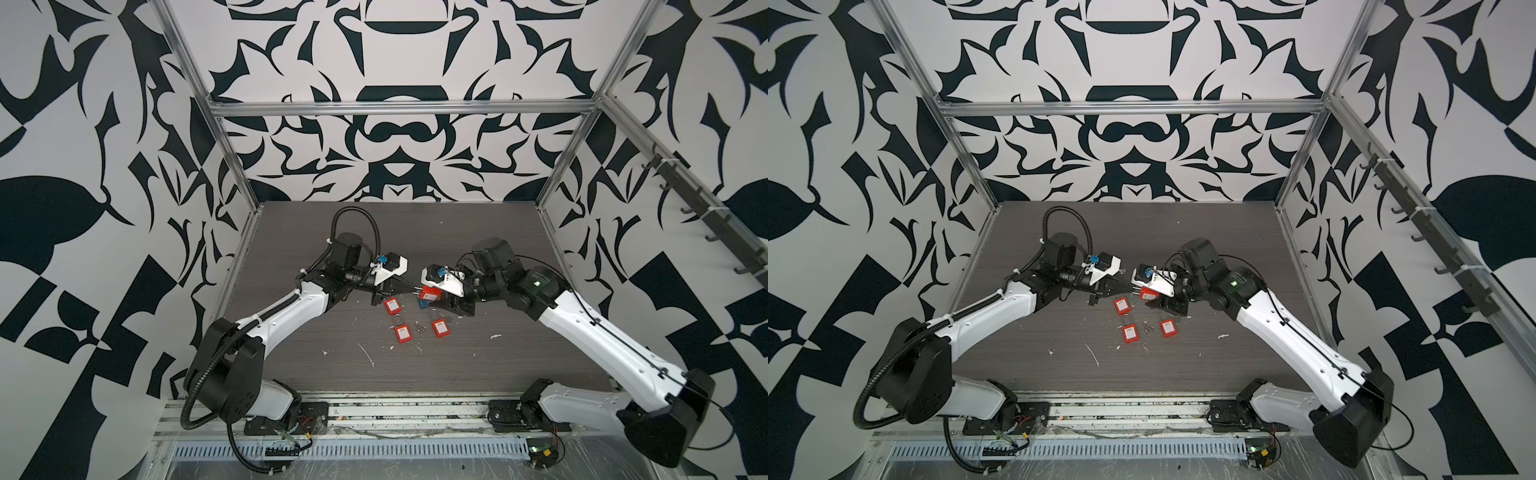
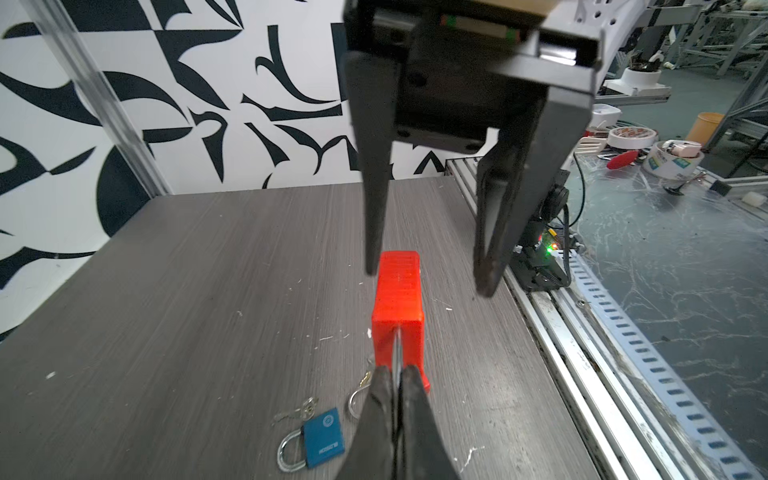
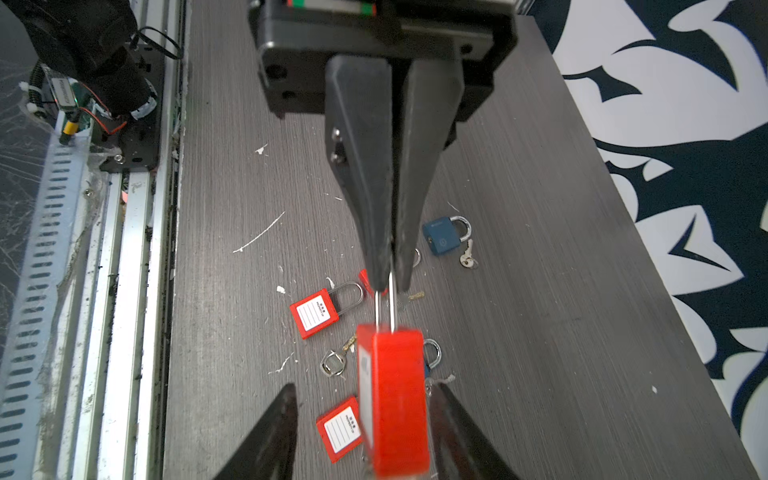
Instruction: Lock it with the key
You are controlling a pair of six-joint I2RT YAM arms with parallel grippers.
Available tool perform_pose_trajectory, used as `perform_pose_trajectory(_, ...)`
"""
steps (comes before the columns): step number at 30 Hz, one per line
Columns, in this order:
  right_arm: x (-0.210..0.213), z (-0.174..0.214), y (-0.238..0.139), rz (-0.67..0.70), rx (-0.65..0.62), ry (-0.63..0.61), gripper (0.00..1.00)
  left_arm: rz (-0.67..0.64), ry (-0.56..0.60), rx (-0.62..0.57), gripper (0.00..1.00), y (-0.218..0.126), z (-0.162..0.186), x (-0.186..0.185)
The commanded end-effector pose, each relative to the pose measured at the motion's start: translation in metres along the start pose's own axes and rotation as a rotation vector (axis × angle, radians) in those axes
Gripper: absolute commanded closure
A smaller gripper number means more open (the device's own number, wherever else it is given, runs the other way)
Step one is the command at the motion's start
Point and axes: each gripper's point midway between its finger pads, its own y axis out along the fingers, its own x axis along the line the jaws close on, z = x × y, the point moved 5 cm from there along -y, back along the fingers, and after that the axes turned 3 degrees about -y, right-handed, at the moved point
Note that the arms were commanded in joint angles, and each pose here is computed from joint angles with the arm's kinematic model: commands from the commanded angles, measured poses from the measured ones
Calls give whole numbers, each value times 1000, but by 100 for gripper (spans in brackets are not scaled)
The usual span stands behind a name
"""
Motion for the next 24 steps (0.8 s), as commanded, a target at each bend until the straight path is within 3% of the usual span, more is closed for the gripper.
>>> perform_pose_trajectory(1, 2, -2, -23, 60, 15, 9, 44, 19, 34, -20, 100, -9, -16, -5)
perform_pose_trajectory(7, 1, 8, -34, 77, 67, 45, 49, 39, 41, -20, 100, -12, -20, -12)
perform_pose_trajectory(17, -8, 19, -8, 8, 137, 60, 57, 47, 55, -28, 100, -13, -25, -22)
perform_pose_trajectory(24, -20, 14, 4, 47, 86, 46, 57, 59, 51, -32, 100, -9, -26, -25)
